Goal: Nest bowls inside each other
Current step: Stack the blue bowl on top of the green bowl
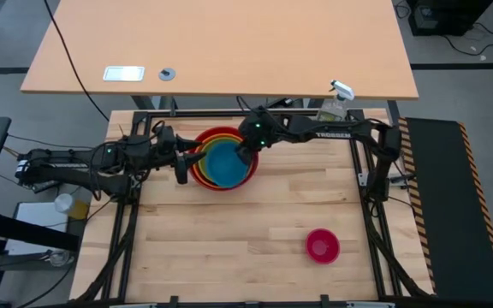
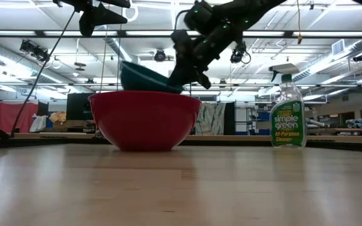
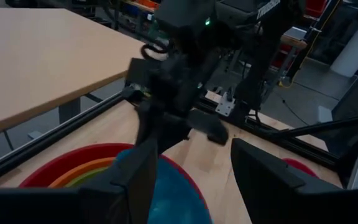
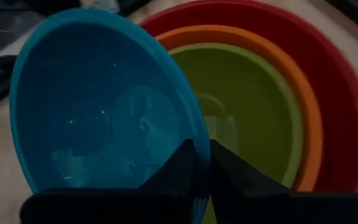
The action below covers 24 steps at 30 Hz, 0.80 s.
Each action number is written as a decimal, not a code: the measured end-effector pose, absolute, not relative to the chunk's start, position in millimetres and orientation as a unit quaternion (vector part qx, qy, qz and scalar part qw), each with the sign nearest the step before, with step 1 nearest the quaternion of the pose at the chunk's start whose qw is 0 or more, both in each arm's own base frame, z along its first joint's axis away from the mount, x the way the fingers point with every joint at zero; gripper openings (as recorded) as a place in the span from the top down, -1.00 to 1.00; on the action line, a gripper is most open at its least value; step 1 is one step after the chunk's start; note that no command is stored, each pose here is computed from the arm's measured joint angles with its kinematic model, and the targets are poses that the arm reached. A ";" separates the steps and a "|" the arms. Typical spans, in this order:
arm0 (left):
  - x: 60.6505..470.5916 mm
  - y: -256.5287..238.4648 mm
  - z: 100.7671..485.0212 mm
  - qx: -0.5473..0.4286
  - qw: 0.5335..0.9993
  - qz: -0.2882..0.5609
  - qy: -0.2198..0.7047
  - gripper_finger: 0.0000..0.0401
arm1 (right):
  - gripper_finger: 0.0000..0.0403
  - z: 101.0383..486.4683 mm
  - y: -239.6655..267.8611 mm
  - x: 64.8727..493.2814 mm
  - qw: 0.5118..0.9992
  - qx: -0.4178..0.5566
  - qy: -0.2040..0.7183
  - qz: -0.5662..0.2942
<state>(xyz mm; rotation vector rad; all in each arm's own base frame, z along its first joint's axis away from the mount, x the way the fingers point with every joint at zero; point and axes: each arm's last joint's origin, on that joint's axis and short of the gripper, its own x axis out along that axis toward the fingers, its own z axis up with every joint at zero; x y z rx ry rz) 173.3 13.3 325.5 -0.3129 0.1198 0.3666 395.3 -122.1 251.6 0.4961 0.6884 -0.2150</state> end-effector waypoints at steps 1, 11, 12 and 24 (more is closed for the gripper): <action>173.3 13.3 325.5 -0.155 0.969 0.181 0.059 -0.04 | 0.78 250.9 -124.1 399.2 0.903 0.238 0.339 -0.115; 172.8 13.2 322.0 -0.158 0.967 0.185 0.076 -0.04 | 0.78 238.9 -140.7 434.1 0.861 0.217 0.430 -0.165; 172.7 13.2 321.6 -0.159 0.967 0.185 0.078 -0.04 | 0.78 236.3 -141.6 436.3 0.857 0.214 0.439 -0.166; 171.8 13.1 318.3 -0.167 0.963 0.189 0.094 -0.04 | 0.78 221.5 -143.0 439.6 0.838 0.207 0.474 -0.173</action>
